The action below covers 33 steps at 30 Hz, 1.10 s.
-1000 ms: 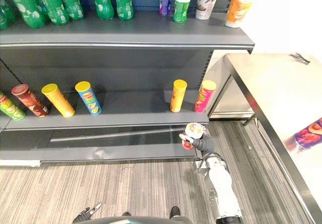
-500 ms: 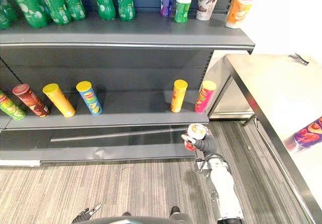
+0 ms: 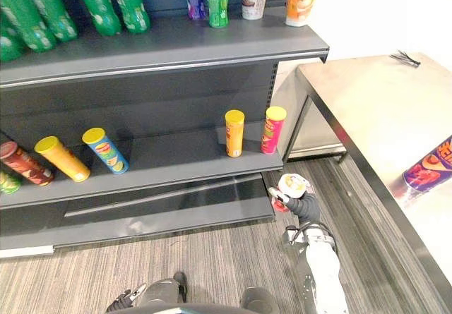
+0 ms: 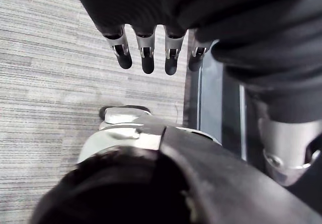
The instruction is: Put the gum and the chips on the shelf.
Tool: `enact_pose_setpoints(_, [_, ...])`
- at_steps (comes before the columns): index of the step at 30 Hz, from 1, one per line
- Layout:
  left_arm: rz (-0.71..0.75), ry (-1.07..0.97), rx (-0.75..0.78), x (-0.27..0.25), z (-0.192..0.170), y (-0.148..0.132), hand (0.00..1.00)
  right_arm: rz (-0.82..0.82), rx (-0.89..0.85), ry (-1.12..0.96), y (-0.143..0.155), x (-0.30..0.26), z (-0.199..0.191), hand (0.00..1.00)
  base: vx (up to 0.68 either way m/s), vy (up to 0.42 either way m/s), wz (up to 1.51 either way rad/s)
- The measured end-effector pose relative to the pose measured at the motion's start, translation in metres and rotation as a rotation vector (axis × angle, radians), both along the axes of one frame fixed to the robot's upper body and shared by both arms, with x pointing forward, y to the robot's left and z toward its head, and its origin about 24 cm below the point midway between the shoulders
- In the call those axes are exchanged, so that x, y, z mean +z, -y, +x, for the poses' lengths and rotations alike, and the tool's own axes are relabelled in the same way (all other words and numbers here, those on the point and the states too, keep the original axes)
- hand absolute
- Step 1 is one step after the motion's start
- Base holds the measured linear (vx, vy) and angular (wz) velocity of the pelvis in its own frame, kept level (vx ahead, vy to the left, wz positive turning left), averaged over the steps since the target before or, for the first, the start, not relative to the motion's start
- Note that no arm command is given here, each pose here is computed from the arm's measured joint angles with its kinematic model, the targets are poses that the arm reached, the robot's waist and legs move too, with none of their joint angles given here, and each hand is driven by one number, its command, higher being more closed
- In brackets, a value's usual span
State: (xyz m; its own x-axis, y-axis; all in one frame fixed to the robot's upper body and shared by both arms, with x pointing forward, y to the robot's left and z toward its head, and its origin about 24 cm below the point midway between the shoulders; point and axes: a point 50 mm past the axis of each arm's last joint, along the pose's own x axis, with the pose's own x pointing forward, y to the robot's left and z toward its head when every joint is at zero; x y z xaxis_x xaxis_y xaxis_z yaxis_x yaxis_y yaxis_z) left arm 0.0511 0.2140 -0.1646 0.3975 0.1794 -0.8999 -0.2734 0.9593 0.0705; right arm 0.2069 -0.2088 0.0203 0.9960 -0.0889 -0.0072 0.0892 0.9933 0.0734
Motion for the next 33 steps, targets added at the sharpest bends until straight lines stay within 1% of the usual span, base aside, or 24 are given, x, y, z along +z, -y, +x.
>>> enact_pose_setpoints(3, [0.020, -0.016, -0.003, 0.000, -0.005, -0.005, 0.00, 0.014, 0.032, -0.023, -0.009, -0.006, -0.001, 1.00, 0.21, 0.256, -0.57])
enact_pose_setpoints(6, [0.043, -0.015, -0.058, 0.001, 0.004, -0.008, 0.00, 0.012, 0.029, -0.032, -0.008, -0.007, -0.003, 1.00, 0.22, 0.217, -0.18])
enact_pose_setpoints(11, [0.046, -0.019, -0.081, 0.000, 0.004, -0.005, 0.00, 0.012, 0.045, -0.034, -0.012, -0.008, -0.002, 1.00, 0.23, 0.152, -0.29])
enact_pose_setpoints(17, [0.054, -0.029, -0.118, 0.000, 0.003, -0.005, 0.00, -0.007, 0.125, -0.030, -0.031, -0.007, 0.003, 1.00, 0.15, 0.115, -0.18])
enact_pose_setpoints(19, [0.056, -0.026, -0.117, 0.001, 0.004, -0.006, 0.00, -0.003, 0.176, -0.022, -0.044, -0.006, 0.007, 1.00, 0.10, 0.036, 0.13])
enact_pose_setpoints(21, [0.057, -0.022, -0.109, 0.001, 0.006, -0.007, 0.00, -0.002, 0.211, 0.004, -0.052, -0.001, 0.016, 1.00, 0.09, -0.045, 0.06])
enact_pose_setpoints(24, [0.061, -0.022, -0.107, 0.001, 0.006, -0.008, 0.00, -0.005, 0.217, 0.027, -0.053, 0.004, 0.023, 1.00, 0.08, -0.139, 0.10])
enact_pose_setpoints(27, [0.079, -0.038, -0.100, 0.002, 0.003, -0.015, 0.00, -0.017, 0.218, 0.010, -0.051, 0.001, 0.022, 1.00, 0.06, -0.288, 0.44])
enact_pose_setpoints(31, [0.039, -0.032, -0.054, -0.001, 0.001, -0.002, 0.00, -0.028, 0.221, 0.006, -0.048, 0.002, 0.022, 1.00, 0.10, -0.250, 0.25])
enact_pose_setpoints(33, [0.028, -0.034, -0.020, -0.002, -0.002, 0.000, 0.00, -0.020, 0.246, 0.002, -0.054, 0.001, 0.022, 1.00, 0.14, -0.197, 0.18])
